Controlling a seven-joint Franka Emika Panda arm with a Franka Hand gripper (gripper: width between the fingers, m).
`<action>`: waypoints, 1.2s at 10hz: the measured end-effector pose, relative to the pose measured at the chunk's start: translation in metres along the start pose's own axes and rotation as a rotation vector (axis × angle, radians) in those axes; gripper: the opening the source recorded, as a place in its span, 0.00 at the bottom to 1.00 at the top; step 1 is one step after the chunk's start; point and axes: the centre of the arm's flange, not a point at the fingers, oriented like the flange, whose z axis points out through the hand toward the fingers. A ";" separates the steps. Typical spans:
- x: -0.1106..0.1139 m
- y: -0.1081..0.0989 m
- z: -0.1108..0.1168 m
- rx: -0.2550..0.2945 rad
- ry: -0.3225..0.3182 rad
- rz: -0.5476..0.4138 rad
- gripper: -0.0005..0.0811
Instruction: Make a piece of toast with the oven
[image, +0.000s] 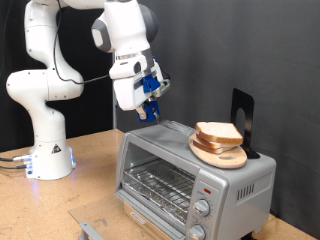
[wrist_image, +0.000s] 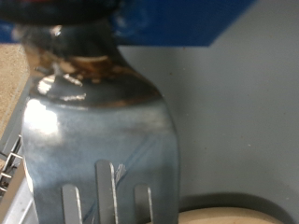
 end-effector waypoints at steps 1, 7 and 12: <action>0.000 -0.001 0.002 0.000 -0.002 0.000 0.53; 0.001 -0.002 -0.001 0.021 0.003 -0.009 0.53; 0.000 -0.001 -0.014 0.045 0.022 -0.008 0.52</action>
